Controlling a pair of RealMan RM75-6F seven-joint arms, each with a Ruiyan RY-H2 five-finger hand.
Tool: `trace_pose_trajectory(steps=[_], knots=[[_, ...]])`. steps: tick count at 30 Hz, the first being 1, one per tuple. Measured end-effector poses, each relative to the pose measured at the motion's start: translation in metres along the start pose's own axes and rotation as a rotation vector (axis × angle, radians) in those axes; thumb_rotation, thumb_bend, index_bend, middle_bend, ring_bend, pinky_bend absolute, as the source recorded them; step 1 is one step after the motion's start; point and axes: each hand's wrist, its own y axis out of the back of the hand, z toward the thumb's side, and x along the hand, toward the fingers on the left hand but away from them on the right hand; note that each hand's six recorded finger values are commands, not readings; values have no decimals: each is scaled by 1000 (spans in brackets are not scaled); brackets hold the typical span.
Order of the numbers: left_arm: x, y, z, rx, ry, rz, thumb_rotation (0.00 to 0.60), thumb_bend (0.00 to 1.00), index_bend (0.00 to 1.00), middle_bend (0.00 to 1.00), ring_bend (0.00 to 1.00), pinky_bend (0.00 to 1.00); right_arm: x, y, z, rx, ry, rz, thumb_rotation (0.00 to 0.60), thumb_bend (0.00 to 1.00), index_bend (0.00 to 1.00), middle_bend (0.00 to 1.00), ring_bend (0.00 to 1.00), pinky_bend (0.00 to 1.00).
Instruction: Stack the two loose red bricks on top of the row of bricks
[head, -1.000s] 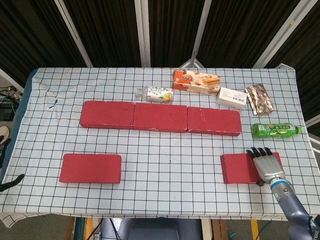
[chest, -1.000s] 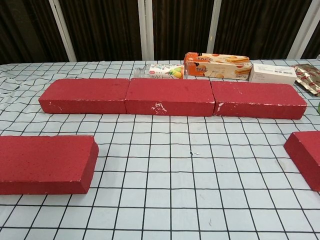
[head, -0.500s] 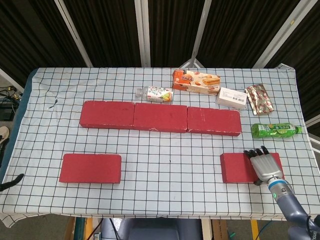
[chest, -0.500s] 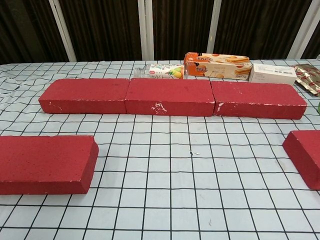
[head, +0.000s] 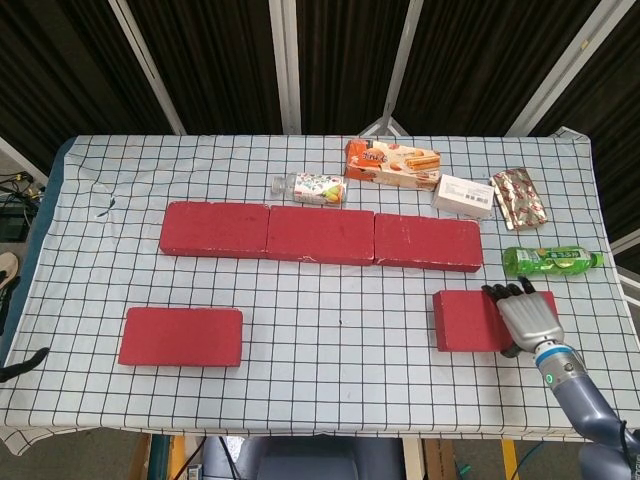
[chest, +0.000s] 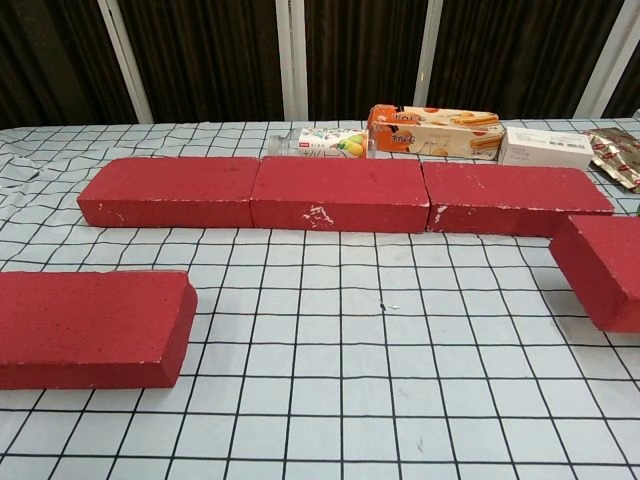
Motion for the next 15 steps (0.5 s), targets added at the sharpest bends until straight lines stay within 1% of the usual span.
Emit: trace_pose_trajectory(steps=[6, 10, 15], knots=[[5, -3, 1, 15, -1, 14, 600, 179, 55, 0, 0, 132, -11, 44, 13, 7, -9, -18, 600, 173, 352, 290, 190, 0], [6, -3, -1, 18, 8, 23, 600, 179, 55, 0, 0, 132, -24, 78, 31, 56, -18, -35, 600, 173, 352, 290, 190, 0], [10, -4, -6, 25, 40, 28, 600, 179, 55, 0, 0, 132, -44, 110, 61, 81, -33, -33, 600, 174, 352, 291, 190, 0]])
